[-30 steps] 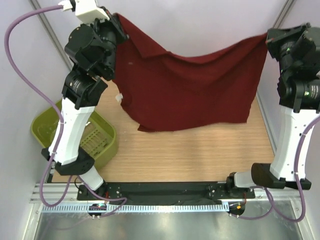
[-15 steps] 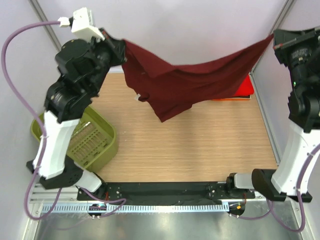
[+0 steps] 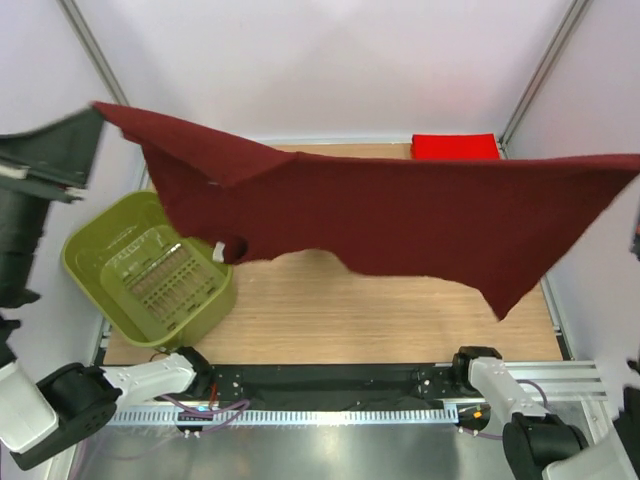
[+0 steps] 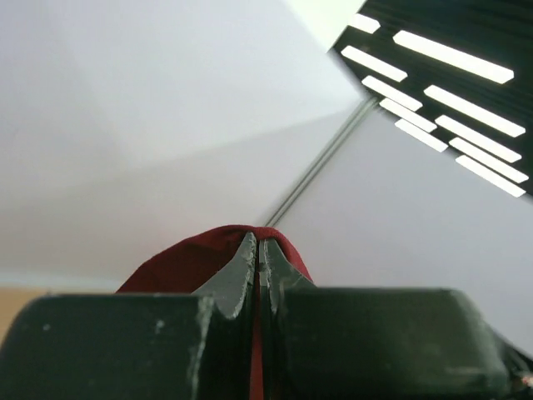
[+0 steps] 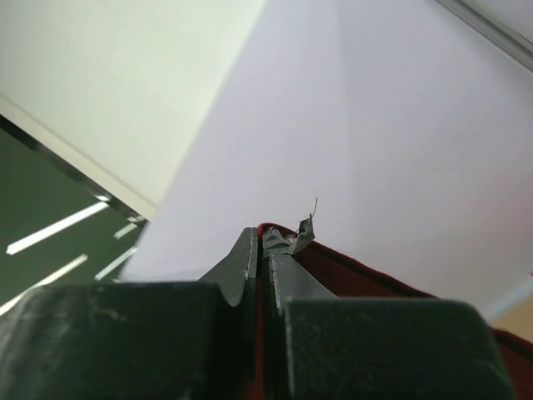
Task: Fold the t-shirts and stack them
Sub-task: Flatten the tshirt out
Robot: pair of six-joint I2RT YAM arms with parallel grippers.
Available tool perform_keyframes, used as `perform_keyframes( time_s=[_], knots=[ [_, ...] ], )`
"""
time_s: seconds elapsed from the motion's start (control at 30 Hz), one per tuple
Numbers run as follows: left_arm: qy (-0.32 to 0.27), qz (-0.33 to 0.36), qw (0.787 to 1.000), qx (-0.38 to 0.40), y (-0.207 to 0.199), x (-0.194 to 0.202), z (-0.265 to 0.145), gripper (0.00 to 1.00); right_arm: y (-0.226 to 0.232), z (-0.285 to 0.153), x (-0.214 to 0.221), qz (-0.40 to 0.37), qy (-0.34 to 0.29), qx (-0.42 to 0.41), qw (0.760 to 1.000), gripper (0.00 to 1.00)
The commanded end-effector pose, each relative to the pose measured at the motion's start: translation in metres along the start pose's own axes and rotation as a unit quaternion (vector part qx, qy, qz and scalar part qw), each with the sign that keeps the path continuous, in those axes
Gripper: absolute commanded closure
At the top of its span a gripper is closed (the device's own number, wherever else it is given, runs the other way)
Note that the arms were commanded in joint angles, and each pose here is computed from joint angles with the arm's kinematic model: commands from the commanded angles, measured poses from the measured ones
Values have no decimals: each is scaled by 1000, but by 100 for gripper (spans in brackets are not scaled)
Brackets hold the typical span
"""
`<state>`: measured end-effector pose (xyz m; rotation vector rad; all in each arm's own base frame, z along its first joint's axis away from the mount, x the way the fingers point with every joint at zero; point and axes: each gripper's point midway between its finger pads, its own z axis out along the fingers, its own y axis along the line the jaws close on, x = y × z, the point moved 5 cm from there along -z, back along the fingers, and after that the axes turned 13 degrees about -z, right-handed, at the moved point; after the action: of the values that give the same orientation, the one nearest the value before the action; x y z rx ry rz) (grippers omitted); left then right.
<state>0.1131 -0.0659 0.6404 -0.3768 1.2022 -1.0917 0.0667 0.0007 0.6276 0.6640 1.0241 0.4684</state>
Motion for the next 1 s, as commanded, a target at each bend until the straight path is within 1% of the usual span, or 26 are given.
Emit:
perform_keyframes(
  time_s=[0.0, 0.07, 0.17, 0.27, 0.33, 0.37, 0.4, 0.43, 0.47, 0.5, 0.53, 0.57, 0.6, 0.63, 0.67, 0.7, 0.73, 0.77, 0.8, 0.87, 0.9, 0.97],
  knots=[
    [-23, -32, 996, 82, -40, -14, 20, 100, 17, -5, -43, 77, -102, -10, 992, 99],
    [-31, -39, 993, 107, -52, -20, 23, 100, 19, -4, -44, 81, -104, -11, 991, 99],
    [-29, -30, 994, 106, -51, -9, 42, 100, 10, 1, -37, 73, -95, 12, 993, 99],
    [-19, 6, 996, 85, -39, 10, 64, 100, -13, 17, -16, 36, -75, 59, 995, 99],
    [-8, 36, 998, 60, -24, 27, 81, 100, -22, 27, -4, 11, -65, 71, 995, 99],
    [6, 67, 997, 36, -9, 44, 93, 100, -30, 33, 4, -7, -56, 84, 995, 99],
    [12, 85, 996, 23, -1, 52, 100, 100, -41, 45, 20, -22, -38, 98, 994, 99],
    [18, 106, 994, -3, 13, 65, 113, 100, -46, 56, 32, -42, -24, 97, 994, 99],
    [23, 147, 989, -21, 26, 74, 122, 100, -54, 68, 47, -58, -5, 101, 993, 99],
    [36, 168, 984, -44, 42, 89, 133, 100, -70, 84, 71, -68, 18, 117, 991, 99],
    [50, 192, 978, -69, 64, 106, 152, 100, -78, 93, 84, -76, 29, 123, 989, 99],
    [61, 203, 974, -84, 80, 115, 162, 100, -85, 100, 95, -82, 38, 125, 988, 99],
    [72, 204, 969, -116, 112, 121, 177, 100, -101, 116, 118, -92, 55, 132, 985, 99],
    [86, 201, 968, -125, 130, 131, 188, 100, -109, 123, 129, -98, 62, 136, 984, 99],
    [120, 195, 965, -127, 155, 153, 204, 100, -118, 131, 142, -105, 70, 142, 982, 99],
    [130, 189, 963, -138, 174, 164, 212, 100, -140, 143, 164, -111, 78, 163, 977, 99],
    [128, 190, 961, -152, 200, 169, 222, 100, -150, 150, 177, -113, 81, 171, 975, 99],
    [151, 191, 956, -162, 227, 189, 235, 100, -173, 154, 202, -121, 100, 188, 970, 99],
    [150, 192, 955, -170, 243, 190, 242, 100, -177, 163, 208, -115, 88, 180, 973, 99],
    [149, 194, 955, -170, 260, 194, 261, 100, -209, 178, 249, -123, 122, 207, 963, 99],
    [171, 192, 949, -183, 291, 210, 273, 100, -217, 187, 261, -124, 128, 209, 962, 99],
    [163, 180, 954, -175, 300, 210, 291, 100, -245, 198, 296, -134, 157, 230, 951, 99]
  ],
)
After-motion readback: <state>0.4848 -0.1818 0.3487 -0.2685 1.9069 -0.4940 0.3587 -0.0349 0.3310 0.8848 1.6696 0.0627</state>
